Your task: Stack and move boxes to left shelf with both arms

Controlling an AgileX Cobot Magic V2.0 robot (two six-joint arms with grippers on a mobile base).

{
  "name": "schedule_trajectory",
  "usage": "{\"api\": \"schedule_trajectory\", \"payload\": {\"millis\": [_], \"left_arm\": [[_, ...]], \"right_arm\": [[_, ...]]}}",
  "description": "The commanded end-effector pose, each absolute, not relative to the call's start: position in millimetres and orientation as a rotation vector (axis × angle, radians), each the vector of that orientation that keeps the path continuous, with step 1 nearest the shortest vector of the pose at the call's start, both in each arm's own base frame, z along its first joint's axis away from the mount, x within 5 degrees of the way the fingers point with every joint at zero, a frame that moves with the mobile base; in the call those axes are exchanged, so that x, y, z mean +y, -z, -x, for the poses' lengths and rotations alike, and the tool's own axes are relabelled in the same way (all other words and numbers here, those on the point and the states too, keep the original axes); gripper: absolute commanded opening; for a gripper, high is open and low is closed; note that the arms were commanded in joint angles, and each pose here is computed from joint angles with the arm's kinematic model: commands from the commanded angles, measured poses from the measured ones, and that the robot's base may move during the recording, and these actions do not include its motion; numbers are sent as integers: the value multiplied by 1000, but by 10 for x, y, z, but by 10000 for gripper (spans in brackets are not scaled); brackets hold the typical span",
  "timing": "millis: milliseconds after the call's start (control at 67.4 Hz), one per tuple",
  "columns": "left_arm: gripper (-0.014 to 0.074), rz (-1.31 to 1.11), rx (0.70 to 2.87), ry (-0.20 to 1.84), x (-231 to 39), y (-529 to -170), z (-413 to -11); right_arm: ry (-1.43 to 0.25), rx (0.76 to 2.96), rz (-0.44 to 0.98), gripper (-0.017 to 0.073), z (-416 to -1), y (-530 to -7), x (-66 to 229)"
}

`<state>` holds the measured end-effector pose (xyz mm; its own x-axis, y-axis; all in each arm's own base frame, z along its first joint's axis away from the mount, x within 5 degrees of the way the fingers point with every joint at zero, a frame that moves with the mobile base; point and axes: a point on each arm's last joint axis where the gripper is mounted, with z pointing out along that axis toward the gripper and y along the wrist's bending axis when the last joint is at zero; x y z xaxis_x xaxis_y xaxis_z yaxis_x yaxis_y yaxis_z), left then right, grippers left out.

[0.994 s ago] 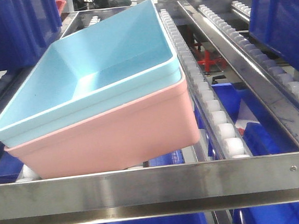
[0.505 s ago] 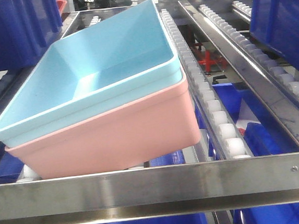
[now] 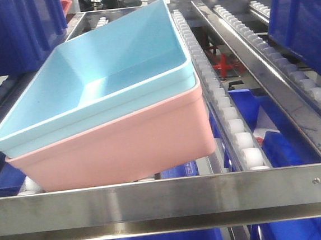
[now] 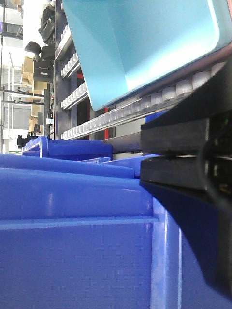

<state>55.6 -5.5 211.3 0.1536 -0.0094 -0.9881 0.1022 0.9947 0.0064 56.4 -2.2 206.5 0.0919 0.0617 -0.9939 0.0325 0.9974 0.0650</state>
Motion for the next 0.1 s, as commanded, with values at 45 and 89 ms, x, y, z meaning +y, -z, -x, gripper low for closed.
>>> {"api": "schedule_trajectory", "payload": {"millis": [45,89], "left_arm": [[-6,-68,1339,77,-48,-2112,-543],[-6,-68,1339,77,-48,-2112,-543]], "right_arm": [[-7,1394,-72,55,-550,-2136,-27],[-7,1394,-72,55,-550,-2136,-27]]}}
